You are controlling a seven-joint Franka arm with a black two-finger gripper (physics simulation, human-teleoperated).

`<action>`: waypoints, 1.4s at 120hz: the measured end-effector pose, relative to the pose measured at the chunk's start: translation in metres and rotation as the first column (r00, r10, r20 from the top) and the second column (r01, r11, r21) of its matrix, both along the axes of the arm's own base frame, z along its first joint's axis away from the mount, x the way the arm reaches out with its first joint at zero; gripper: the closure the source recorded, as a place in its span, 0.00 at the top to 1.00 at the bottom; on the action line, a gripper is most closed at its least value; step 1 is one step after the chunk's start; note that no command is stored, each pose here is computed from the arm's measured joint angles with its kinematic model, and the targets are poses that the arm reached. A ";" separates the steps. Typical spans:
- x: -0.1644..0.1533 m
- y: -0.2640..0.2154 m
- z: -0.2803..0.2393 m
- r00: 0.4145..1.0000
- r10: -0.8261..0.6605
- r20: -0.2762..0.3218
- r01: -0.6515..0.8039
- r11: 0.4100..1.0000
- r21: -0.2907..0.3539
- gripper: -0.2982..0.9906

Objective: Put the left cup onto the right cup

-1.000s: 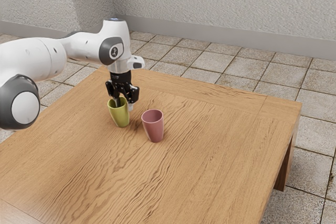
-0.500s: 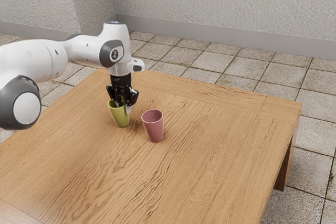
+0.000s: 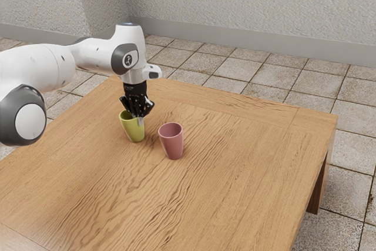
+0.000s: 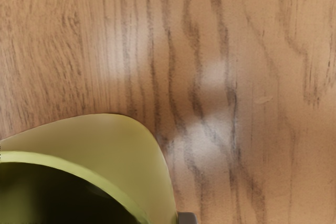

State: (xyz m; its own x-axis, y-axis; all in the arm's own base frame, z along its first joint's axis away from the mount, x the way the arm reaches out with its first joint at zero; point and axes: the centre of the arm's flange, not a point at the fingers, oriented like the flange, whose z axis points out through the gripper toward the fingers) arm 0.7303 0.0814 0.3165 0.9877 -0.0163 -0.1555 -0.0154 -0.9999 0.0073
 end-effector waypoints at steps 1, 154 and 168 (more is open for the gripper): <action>0.000 0.000 0.000 1.000 0.000 0.000 0.000 1.000 0.000 0.18; -0.037 -0.159 0.135 0.980 -0.184 0.077 0.172 0.975 0.141 0.16; -0.040 -0.172 0.132 0.979 -0.193 0.070 0.181 0.972 0.148 0.16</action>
